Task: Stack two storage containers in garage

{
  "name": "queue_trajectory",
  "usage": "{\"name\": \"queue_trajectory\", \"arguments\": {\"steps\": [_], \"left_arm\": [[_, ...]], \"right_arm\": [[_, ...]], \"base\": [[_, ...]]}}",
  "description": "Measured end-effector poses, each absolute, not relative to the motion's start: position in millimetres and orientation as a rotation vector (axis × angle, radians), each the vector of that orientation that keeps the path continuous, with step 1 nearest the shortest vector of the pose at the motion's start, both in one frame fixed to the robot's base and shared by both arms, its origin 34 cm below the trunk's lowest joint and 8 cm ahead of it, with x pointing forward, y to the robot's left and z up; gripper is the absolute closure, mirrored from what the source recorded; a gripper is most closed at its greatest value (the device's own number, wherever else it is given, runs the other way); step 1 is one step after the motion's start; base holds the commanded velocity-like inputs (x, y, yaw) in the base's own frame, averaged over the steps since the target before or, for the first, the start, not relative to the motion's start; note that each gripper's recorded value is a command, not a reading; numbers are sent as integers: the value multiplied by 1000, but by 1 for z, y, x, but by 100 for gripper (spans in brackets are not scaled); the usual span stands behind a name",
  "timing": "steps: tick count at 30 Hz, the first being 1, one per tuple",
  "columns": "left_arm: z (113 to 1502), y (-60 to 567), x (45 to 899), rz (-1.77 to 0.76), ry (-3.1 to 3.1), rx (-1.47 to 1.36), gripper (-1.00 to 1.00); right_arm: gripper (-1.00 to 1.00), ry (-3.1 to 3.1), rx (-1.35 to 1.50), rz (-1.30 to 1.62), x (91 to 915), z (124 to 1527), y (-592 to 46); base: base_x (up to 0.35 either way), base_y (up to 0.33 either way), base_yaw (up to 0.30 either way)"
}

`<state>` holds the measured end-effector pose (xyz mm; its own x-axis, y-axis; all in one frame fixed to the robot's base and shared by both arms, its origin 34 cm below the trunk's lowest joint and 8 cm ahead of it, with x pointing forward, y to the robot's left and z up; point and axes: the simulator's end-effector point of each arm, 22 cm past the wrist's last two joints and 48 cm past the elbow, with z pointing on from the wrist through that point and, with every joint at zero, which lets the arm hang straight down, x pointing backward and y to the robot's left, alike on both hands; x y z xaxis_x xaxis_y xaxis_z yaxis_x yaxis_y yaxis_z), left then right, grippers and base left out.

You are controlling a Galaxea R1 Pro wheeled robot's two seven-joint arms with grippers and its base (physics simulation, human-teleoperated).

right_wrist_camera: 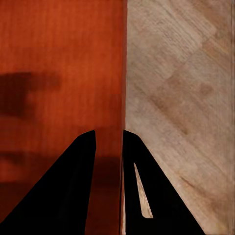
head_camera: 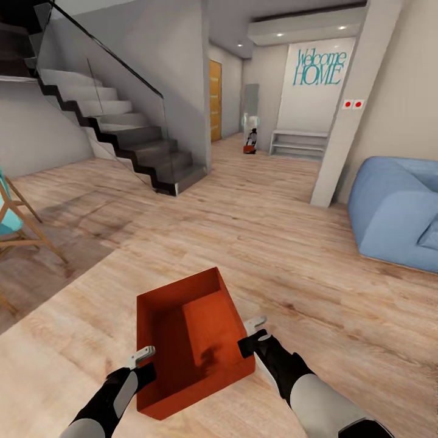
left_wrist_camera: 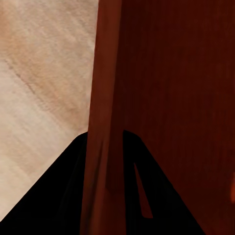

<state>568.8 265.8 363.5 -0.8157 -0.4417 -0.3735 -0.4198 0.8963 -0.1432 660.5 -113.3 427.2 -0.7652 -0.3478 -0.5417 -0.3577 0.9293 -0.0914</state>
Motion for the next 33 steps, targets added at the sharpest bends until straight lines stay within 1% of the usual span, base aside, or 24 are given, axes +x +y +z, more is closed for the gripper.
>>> {"name": "queue_trajectory", "arguments": {"steps": [33], "left_arm": [[364, 266, 570, -73, 2652, -628, 100]], "right_arm": [[100, 2503, -500, 25, 661, 428, -114]], "base": [[339, 0, -7]]}}
